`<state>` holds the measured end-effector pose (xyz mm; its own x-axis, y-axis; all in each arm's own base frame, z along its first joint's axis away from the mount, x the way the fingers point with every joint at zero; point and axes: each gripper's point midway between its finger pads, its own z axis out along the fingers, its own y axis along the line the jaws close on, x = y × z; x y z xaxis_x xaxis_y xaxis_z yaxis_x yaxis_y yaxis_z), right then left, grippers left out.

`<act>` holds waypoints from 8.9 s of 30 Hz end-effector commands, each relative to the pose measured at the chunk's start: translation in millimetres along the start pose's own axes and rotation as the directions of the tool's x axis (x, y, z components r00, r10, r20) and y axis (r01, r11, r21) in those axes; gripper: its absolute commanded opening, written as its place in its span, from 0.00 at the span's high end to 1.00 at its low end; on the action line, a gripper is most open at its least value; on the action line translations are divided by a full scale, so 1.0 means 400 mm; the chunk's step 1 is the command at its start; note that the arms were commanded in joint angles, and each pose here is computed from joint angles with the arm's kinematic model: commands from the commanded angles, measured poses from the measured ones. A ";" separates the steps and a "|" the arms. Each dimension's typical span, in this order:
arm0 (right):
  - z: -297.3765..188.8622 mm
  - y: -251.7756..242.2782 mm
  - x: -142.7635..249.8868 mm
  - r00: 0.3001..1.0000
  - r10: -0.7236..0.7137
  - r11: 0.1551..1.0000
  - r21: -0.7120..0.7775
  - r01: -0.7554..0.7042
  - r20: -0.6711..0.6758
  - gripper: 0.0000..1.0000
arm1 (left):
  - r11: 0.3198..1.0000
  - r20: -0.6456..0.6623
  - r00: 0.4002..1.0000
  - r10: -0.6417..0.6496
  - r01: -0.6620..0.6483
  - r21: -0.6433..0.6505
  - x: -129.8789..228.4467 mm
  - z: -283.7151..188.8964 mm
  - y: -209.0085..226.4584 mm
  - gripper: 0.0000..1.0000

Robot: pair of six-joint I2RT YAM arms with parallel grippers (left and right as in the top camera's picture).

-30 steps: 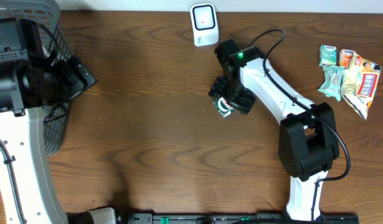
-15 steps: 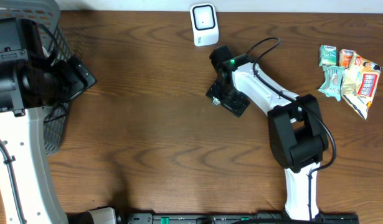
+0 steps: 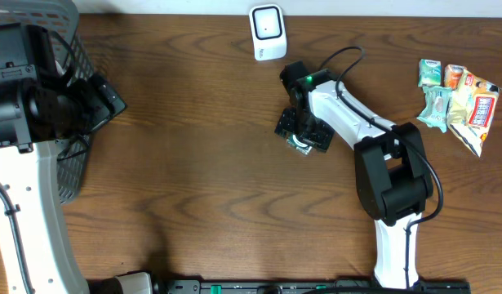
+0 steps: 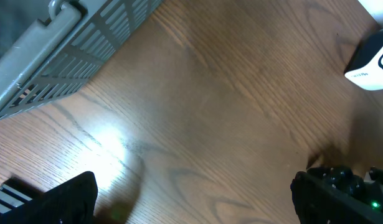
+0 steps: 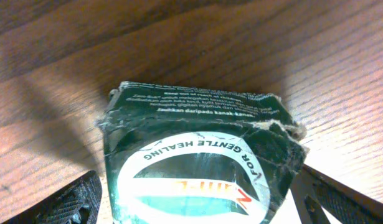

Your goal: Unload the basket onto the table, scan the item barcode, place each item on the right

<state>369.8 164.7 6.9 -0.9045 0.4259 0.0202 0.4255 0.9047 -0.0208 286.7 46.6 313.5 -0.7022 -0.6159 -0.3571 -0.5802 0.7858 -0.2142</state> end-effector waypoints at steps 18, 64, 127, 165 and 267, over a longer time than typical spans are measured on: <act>0.004 0.021 -0.020 0.994 -0.079 0.995 -0.059 0.083 0.069 0.59 | 1.000 0.008 1.000 0.005 -0.005 -0.005 -0.004 -0.005 0.005 0.02; -0.399 0.514 -0.549 0.580 0.025 0.815 -0.353 0.460 0.814 0.69 | 1.000 0.008 1.000 0.005 -0.005 -0.005 -0.004 -0.005 0.005 0.02; -0.899 -0.414 0.065 0.796 -0.045 0.964 -0.182 0.193 0.604 0.01 | 1.000 0.008 1.000 0.005 -0.005 -0.005 -0.004 -0.005 0.005 0.02; -0.546 -0.522 0.252 0.623 -0.211 0.883 -0.127 0.452 0.753 0.01 | 1.000 0.008 1.000 0.005 -0.005 -0.005 -0.004 -0.005 0.005 0.02; -0.362 -0.470 0.133 0.048 -0.009 0.864 -0.017 0.503 0.999 0.01 | 0.989 0.081 0.995 0.051 -0.040 -0.139 -0.040 -0.009 0.060 0.02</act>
<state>245.5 20.0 157.4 -0.0768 0.0051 -0.9970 -0.0895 0.9959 0.0120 289.3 60.8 316.2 -0.6911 -0.5930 -0.4132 -0.5890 0.7934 -0.1535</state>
